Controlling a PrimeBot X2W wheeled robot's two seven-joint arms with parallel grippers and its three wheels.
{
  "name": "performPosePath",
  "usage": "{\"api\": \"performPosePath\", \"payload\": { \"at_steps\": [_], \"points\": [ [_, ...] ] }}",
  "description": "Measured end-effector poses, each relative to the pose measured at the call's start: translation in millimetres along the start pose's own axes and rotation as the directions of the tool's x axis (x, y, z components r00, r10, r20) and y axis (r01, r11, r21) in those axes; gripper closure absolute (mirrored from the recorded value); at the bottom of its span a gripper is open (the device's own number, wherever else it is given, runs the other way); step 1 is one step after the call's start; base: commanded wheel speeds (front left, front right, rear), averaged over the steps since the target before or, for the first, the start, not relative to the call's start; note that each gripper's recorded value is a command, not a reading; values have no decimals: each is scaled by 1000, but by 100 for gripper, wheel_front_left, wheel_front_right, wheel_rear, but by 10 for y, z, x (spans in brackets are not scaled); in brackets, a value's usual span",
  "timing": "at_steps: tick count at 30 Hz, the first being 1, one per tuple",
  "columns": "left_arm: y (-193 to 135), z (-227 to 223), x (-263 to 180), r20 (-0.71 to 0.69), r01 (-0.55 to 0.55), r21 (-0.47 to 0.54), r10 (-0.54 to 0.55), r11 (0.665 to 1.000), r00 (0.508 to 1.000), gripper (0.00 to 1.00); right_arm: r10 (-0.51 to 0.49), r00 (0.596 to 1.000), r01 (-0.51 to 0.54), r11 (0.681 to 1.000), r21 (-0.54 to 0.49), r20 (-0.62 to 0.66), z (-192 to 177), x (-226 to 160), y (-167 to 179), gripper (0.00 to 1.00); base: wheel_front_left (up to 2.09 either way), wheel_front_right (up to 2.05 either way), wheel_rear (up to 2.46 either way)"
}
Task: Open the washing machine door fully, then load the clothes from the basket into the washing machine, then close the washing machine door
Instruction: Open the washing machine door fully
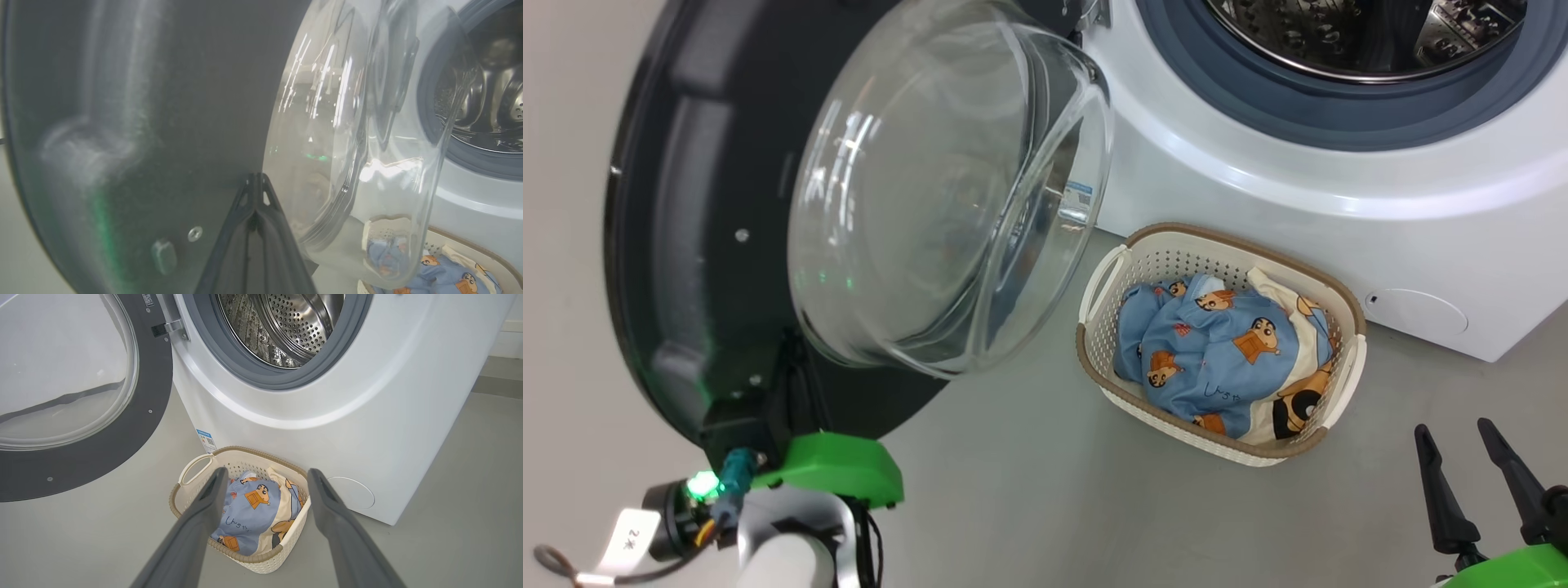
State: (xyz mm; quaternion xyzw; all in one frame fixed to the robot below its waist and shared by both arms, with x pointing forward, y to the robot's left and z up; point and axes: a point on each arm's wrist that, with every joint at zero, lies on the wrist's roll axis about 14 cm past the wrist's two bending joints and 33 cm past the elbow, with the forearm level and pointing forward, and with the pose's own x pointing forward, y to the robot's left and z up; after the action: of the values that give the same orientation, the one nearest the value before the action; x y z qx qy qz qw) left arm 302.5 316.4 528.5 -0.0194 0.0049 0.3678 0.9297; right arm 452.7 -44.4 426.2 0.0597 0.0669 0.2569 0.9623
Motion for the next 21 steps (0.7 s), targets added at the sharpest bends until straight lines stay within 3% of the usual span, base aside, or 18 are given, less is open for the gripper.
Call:
{"api": "performPosePath", "payload": {
  "at_steps": [21],
  "points": [
    [226, -145, 594, 13, -83, 43, 82, 996, 997, 100, -83, 997, 82, 996, 15, 5, -33, -20, -278, 0, 0, 0, 0]
  ]
}}
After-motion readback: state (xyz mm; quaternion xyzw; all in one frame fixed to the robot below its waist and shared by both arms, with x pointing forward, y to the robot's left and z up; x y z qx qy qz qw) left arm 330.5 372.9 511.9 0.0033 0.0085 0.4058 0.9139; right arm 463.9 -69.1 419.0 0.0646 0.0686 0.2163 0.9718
